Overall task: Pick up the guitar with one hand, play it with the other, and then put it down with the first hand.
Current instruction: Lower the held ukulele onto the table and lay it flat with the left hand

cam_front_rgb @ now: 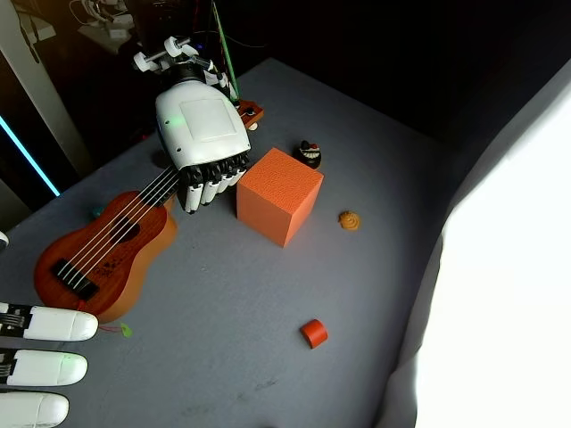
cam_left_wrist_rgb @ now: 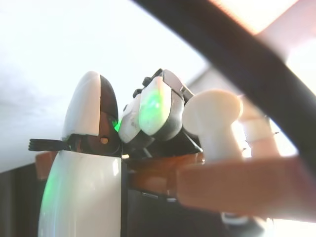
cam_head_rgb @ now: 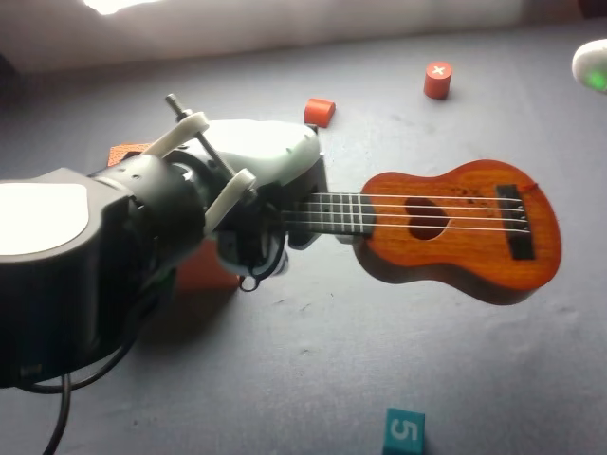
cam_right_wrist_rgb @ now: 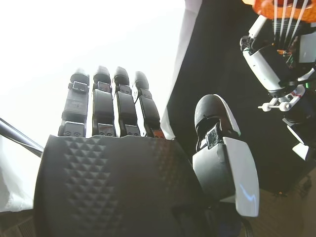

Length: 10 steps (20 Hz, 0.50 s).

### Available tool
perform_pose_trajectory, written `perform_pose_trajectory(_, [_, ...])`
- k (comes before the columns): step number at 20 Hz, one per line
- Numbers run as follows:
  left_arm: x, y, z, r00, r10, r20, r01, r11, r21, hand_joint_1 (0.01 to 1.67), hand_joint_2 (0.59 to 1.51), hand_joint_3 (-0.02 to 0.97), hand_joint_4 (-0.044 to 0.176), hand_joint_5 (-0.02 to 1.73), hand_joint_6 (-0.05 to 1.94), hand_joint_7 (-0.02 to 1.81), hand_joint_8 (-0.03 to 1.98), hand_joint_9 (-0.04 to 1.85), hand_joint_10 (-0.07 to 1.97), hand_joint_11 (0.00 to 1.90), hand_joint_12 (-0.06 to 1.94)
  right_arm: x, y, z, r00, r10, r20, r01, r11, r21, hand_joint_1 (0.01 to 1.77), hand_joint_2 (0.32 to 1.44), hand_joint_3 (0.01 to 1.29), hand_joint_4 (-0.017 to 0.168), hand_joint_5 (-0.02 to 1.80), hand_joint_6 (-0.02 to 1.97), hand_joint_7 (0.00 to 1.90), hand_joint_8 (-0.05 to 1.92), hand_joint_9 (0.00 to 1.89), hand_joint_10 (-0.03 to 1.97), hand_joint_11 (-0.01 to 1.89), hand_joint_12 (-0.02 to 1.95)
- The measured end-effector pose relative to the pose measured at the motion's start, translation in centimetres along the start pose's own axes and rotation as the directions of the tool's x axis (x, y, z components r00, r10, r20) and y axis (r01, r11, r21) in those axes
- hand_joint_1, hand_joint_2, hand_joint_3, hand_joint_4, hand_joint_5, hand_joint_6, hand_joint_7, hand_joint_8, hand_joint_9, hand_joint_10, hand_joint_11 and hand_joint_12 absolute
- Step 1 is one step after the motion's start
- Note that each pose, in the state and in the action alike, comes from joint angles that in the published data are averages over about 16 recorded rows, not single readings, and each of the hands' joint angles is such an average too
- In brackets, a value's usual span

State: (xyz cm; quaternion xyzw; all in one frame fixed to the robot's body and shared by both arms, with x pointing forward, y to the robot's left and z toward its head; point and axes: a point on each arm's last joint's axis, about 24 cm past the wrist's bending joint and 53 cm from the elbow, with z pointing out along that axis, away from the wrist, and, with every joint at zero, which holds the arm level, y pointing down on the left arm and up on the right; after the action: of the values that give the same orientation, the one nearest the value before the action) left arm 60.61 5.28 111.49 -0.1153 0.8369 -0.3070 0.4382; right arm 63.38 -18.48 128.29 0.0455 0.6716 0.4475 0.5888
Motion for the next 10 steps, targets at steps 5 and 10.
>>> perform_pose_trajectory(5, [1.1, 0.5, -0.4, 0.9999, 0.009, -0.014, -0.009, 0.9999, 0.008, 1.51, 1.075, -0.016, -0.002, 1.23, 1.87, 1.30, 1.97, 1.42, 1.93, 1.50, 1.93, 0.1, 0.1, 0.0, 1.000, -0.002, -0.003, 0.002, 1.000, -0.002, 0.03, 1.33, 0.02, -0.003, 0.14, 0.06, 0.11, 0.02, 0.07, 0.02, 0.02, 0.01])
perform_pose_trajectory(10, [2.3, 1.2, -0.7, 0.9995, 0.016, -0.028, -0.016, 0.9998, 0.011, 1.52, 1.075, -0.016, -0.002, 1.22, 1.87, 1.30, 1.97, 1.42, 1.93, 1.49, 1.93, 0.2, 0.2, 0.0, 1.000, -0.003, -0.006, 0.003, 1.000, -0.005, 0.03, 1.33, 0.02, -0.003, 0.14, 0.06, 0.10, 0.02, 0.07, 0.02, 0.02, 0.01])
